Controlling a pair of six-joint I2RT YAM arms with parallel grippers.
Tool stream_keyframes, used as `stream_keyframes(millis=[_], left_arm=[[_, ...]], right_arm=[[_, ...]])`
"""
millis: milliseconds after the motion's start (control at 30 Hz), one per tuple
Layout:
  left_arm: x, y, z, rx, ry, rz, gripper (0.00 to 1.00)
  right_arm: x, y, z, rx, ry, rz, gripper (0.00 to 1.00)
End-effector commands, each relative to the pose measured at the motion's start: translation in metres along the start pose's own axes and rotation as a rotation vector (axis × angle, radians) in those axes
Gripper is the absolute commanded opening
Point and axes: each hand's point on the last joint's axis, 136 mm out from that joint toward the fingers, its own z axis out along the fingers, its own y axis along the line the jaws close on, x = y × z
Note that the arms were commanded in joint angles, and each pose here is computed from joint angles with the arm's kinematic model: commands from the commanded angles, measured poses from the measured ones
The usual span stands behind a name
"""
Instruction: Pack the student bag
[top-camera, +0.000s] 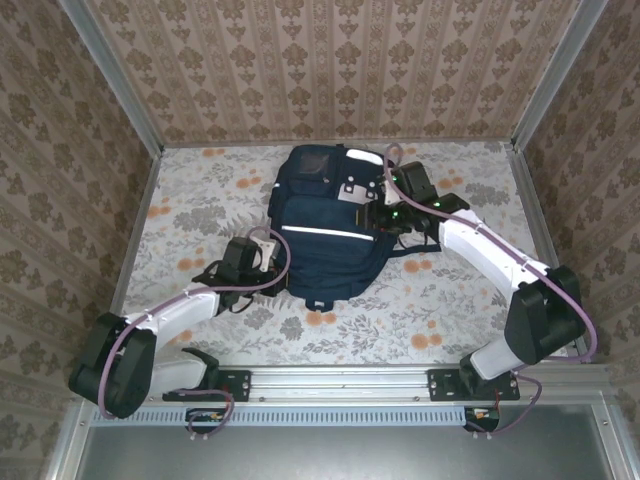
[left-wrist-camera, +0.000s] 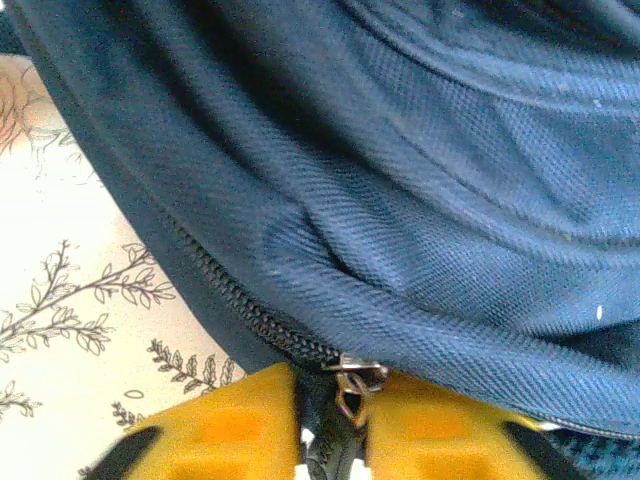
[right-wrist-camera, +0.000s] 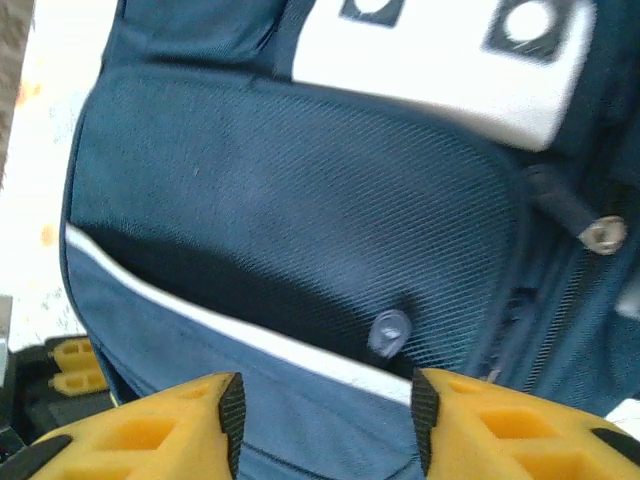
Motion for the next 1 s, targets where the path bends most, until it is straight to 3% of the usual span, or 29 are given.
stream_keyframes(millis=[0,67,200,333,400,600,733,967], left_arm=[[-0.018,-0.009,-0.008,0.018,-0.062,0.045,0.07],[-0.02,-0.01,-0.014,0.019,-0.085,0.055,0.0],[-0.019,-0.01,-0.019,0.011,-0.106,0.06,0.0],[-0.018,-0.008,-0.018,0.002,-0.105,0.046,0.0],[-0.02,-0.007,-0.019,0.001,-0.11,0.043,0.0],[-0.022,-0.007,-0.021,0.01,-0.125,0.033,0.0],[-0.022,-0.008,-0.022,0.016,-0.127,0.034,0.0],[-0.021,-0.005,-0.022,0.006,-0.131,0.024,0.0]], right_arm=[[0.009,0.027,0.01,0.04,0.063,-0.173,0.57],[0.01,0.037,0.02,0.093,0.078,-0.27,0.65],[0.005,0.056,0.045,0.15,0.025,-0.544,0.71],[0.023,0.087,0.062,0.031,-0.114,-1.057,0.74],[0.033,0.095,0.065,-0.002,-0.161,-1.232,0.76],[0.037,0.079,0.095,0.087,-0.073,-1.385,0.67],[0.023,0.076,0.101,0.159,-0.084,-1.351,0.5],[0.043,0.098,0.076,-0.023,-0.139,-1.402,0.47]])
